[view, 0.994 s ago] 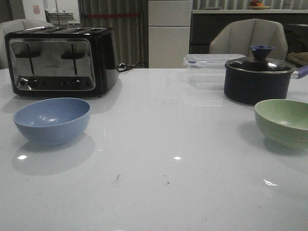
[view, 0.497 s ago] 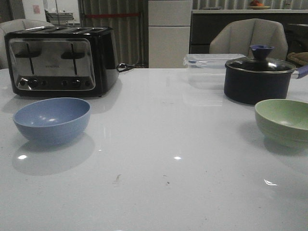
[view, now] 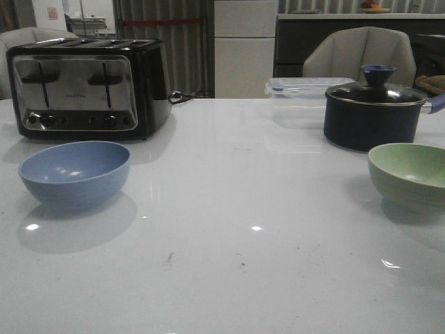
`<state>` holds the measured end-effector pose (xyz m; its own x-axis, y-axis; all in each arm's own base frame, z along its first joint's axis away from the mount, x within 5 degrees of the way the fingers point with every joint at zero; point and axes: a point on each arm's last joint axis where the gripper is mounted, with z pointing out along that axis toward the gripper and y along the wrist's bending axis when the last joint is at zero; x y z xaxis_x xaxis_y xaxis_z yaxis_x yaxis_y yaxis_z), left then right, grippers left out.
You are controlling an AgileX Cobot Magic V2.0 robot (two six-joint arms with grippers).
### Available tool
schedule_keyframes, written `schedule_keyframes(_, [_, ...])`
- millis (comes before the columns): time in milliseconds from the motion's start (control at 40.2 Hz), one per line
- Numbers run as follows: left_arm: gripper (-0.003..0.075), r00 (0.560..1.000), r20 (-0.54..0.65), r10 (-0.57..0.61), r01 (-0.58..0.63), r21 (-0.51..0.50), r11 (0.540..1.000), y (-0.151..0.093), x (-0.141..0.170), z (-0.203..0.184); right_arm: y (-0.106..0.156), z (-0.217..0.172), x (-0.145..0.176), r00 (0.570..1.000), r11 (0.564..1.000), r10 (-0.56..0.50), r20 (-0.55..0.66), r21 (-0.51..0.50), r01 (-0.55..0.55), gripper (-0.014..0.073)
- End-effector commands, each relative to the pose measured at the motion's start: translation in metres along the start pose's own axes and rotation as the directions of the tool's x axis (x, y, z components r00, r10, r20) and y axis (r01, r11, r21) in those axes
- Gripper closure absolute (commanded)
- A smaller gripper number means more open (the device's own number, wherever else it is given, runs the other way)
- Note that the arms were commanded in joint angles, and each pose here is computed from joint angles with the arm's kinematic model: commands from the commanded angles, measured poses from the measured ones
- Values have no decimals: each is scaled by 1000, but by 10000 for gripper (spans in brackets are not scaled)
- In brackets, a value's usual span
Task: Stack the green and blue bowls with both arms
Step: 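Grasp the pale green bowl rim with the right gripper and lift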
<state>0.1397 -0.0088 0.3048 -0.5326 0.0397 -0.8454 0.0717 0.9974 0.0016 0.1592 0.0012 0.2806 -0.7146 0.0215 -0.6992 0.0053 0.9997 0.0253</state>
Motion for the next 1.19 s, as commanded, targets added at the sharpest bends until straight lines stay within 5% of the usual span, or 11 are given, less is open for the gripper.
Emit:
schedule_keyframes(0, [204,995,101,-3,2,8,1000,-1,-15,-4,-1,5,-21,997,1000,-12,72,10,11,22])
schedule_keyframes(497, [241,995,99,-3,2,8,1000,-1,-15,-4,-50,102,-89,968,984,159,-193,107,-140,23])
schedule_keyframes(944, [241,995,99,-3,2,8,1000,-1,-15,-4,-58,190,-106,907,989,145,-395,19,-150,27])
schedule_keyframes(1168, [241,995,99,-3,2,8,1000,-1,-15,-4,-59,198,-107,901,988,145,-409,18,-151,258])
